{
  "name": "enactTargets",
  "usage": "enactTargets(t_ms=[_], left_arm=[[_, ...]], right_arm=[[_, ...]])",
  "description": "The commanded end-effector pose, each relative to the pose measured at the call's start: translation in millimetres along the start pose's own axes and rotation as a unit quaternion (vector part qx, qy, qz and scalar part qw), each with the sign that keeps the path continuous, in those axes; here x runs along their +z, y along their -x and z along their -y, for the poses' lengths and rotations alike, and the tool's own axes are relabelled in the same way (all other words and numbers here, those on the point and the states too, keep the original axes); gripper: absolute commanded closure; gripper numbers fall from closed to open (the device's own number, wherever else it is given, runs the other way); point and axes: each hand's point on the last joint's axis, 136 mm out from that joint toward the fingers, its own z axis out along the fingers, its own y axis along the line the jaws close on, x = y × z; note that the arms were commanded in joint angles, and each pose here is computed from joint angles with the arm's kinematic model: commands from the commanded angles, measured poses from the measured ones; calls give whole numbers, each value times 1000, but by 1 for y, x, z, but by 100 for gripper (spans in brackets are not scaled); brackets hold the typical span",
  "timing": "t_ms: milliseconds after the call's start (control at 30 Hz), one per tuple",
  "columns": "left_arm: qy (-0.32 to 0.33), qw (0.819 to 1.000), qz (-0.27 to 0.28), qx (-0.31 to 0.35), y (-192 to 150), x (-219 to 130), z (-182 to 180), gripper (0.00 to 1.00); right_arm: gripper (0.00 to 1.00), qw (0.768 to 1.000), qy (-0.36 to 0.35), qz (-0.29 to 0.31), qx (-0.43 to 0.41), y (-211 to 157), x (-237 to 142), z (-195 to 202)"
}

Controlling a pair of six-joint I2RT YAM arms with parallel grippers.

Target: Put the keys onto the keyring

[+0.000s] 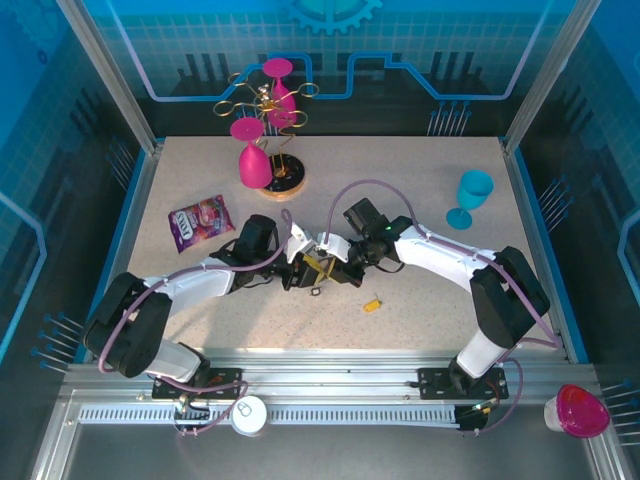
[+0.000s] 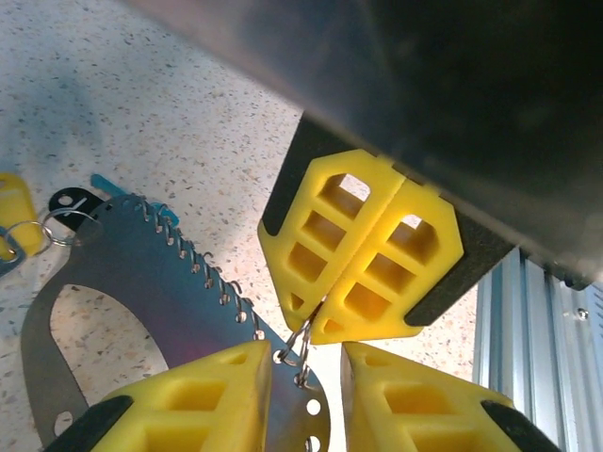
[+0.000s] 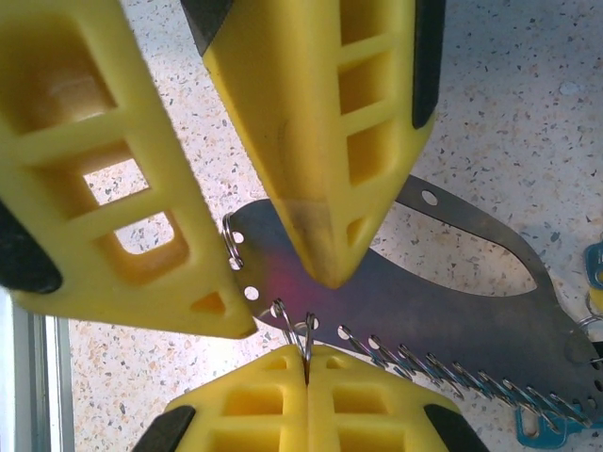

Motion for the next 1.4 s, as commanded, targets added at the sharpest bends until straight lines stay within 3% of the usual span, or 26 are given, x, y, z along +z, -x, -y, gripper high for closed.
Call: enactTargets(t_ms=[0, 167, 333, 1367], left_arm=[[-28, 1000, -4, -6, -2, 1, 6, 74], [-27, 1000, 0, -16, -7, 1, 1, 76], [-35, 997, 58, -24, 2, -13, -3, 75], [-78, 996, 52, -6, 0, -3, 3, 81]], right_arm=[[100, 999, -4, 33, -11, 22, -12, 3], [100, 999, 9, 52, -8, 26, -15, 0], [100, 998, 16, 58, -1, 23, -15, 0], [100, 997, 47, 67, -2, 34, -13, -8]])
